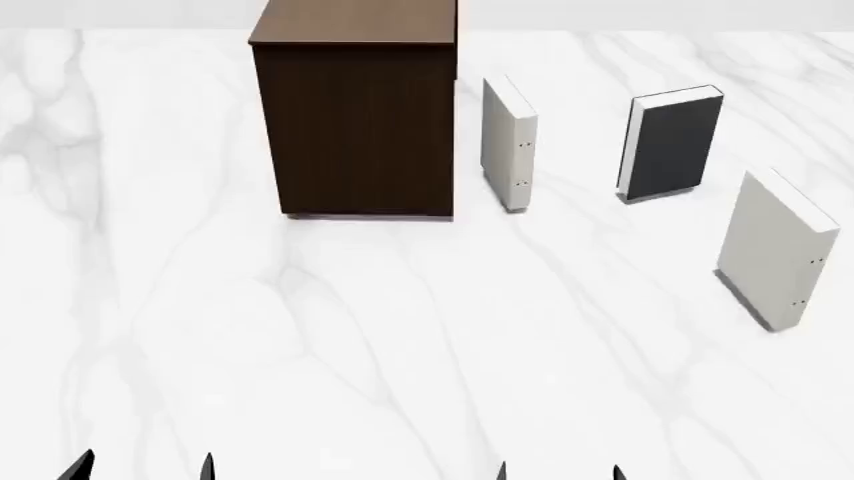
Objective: Pick up the book in the middle and place it on the cabinet shelf.
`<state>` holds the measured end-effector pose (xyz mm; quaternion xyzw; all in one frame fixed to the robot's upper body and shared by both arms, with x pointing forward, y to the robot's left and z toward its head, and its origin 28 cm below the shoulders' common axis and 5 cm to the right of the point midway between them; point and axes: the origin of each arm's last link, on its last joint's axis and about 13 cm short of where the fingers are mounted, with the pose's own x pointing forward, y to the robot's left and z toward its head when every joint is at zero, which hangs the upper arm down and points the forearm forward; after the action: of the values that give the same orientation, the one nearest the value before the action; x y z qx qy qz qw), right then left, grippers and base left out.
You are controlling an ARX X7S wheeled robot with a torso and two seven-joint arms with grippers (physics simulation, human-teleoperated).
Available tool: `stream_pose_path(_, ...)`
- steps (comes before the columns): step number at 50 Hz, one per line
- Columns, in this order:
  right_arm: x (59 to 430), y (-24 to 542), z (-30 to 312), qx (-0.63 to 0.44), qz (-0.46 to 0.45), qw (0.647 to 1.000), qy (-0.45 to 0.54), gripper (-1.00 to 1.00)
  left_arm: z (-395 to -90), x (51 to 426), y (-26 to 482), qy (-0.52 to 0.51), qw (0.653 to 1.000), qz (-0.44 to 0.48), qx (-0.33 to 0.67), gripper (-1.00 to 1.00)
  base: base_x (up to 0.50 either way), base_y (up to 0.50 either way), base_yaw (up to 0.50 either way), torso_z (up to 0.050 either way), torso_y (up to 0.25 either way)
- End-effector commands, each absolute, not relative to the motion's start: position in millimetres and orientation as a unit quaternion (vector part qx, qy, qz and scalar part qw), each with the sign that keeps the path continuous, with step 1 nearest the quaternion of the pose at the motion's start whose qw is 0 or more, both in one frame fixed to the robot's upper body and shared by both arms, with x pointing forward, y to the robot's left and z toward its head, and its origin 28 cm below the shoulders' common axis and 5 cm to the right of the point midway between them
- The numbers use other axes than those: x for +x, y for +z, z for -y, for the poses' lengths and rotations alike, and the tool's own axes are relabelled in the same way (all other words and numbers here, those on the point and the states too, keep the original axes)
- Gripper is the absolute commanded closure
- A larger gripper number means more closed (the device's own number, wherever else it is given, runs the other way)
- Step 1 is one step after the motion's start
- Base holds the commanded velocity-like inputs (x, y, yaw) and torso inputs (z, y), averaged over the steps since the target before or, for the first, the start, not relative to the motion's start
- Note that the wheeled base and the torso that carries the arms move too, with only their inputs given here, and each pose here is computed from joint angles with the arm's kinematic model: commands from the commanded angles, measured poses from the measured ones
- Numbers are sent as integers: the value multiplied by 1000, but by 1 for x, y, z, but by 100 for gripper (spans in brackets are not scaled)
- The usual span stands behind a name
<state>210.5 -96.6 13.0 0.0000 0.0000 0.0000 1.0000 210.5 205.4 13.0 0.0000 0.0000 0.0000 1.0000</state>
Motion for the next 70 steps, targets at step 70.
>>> stream_pose_path(70,161,156,88,-94,217,969,-66,-100,-205,150,156,18,964,255,67,-100,0,0,0,0,0)
